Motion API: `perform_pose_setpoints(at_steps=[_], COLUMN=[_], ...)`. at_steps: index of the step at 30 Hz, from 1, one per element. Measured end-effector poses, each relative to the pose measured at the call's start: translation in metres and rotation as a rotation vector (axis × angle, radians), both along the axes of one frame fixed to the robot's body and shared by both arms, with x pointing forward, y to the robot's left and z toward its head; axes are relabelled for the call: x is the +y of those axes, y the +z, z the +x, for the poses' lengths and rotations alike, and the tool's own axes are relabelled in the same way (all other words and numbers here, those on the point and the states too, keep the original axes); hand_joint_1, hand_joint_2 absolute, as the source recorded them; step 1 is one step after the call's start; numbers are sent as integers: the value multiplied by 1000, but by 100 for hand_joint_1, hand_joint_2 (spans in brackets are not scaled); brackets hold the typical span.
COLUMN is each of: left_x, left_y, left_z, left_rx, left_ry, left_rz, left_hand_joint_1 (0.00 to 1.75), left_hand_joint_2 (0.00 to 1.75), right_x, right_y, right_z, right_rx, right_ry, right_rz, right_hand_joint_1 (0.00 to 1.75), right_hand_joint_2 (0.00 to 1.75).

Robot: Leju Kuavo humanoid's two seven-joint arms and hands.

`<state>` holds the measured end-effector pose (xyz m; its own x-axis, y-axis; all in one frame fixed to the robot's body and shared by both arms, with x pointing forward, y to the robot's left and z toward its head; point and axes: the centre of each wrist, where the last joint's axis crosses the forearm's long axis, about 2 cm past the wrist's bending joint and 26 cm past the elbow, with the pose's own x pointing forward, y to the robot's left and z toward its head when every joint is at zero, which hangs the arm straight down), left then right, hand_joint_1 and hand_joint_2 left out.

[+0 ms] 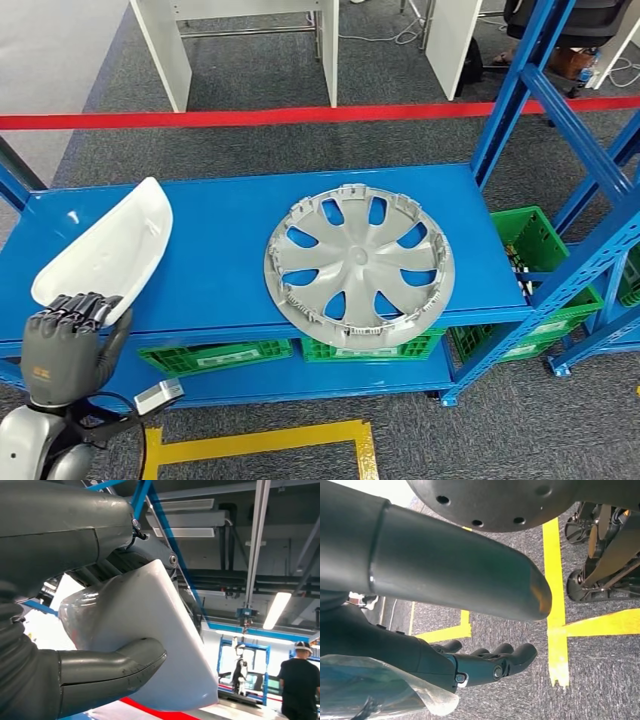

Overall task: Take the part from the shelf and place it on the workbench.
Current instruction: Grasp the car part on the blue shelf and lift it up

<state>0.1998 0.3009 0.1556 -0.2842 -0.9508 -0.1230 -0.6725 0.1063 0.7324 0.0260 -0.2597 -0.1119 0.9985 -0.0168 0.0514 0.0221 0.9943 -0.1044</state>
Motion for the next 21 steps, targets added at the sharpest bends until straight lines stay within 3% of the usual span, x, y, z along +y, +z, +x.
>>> perform_pose_setpoints(at_steps=[11,21], left_x=[19,29], left_y=[-2,-4], left_z=[-18,-23], left_rx=[23,36], left_ry=[29,49], left_rz=[23,42], left_hand_joint_1=[175,175], left_hand_joint_2=[175,175], right_x=[12,21], right_y=[1,2], right_z=[3,7], right_rx=[2,-5], right_ry=[43,62], right_rz=[13,30], right_hand_joint_1=[0,0], right_hand_joint_2=[0,0])
